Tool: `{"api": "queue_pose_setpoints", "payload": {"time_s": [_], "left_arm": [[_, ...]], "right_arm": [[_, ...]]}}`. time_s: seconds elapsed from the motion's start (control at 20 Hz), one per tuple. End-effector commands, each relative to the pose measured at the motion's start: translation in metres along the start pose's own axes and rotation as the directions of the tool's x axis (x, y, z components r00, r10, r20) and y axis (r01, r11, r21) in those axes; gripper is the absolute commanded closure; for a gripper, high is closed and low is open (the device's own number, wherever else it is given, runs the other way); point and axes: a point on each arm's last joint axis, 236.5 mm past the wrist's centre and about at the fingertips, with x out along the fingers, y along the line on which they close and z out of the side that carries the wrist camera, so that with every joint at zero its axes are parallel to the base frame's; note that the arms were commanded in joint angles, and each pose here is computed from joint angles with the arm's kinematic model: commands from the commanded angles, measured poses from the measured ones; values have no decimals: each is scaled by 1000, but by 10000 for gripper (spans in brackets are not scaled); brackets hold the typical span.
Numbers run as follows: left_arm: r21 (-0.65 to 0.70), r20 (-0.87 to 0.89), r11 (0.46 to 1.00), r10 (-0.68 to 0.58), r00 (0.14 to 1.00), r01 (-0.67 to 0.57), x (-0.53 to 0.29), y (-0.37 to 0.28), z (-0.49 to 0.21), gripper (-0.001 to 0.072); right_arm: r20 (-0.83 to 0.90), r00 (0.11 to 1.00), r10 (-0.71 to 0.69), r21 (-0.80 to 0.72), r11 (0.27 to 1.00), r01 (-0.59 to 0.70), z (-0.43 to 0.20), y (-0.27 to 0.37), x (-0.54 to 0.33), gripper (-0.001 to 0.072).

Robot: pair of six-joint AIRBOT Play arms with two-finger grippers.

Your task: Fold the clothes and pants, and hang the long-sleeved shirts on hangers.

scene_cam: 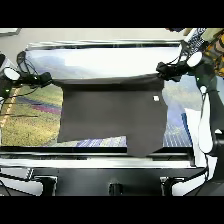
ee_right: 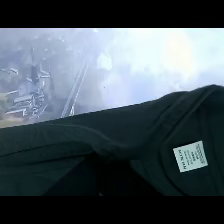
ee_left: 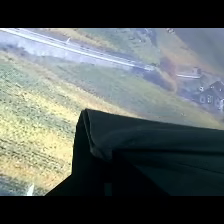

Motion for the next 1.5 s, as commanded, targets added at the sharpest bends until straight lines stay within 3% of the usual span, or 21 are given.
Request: {"api": "queue_pose_setpoints", "payload": {"time_s": [0.0,0.25,0.5,0.95,1.0,1.05,1.1,1.15,1.25,1.3,1.45], "left_arm": [[-2,-61,1000,2,998,-2,25,4,-20,694],[-25,-330,1000,-18,944,10,18,2,-84,694],[-110,-488,994,-31,872,-26,8,1,-127,693],[-115,-569,993,-34,821,-39,13,-6,-161,690],[-116,-572,992,-33,820,-40,13,-7,-162,654],[-116,-571,992,-34,820,-40,13,-7,-162,526],[-115,-575,993,-34,817,-39,11,-8,-162,314],[-115,-577,992,-34,816,-41,6,-7,-161,168],[-112,-578,992,-16,816,-59,-12,4,-154,162],[-105,-575,991,4,818,-79,-25,13,-150,162],[-61,-568,983,109,816,-173,-79,52,-152,163]], "right_arm": [[-51,998,-25,-11,1000,24,-13,-14,23,682],[-293,947,-130,-54,991,120,-70,-40,12,682],[-389,908,-155,-58,988,143,-94,-49,13,681],[-491,853,-177,-53,983,174,-122,-68,36,674],[-507,843,-179,-51,983,177,-127,-71,38,609],[-529,829,-181,-52,982,181,-132,-72,38,551],[-543,819,-184,-56,982,183,-135,-73,35,499],[-560,808,-186,-79,982,172,-138,-72,27,446],[-559,794,-237,-188,970,157,-135,-77,0,339],[-531,820,-213,-158,976,151,-124,-75,-14,301],[-481,871,-95,-104,993,51,-117,-78,-66,298]]}}
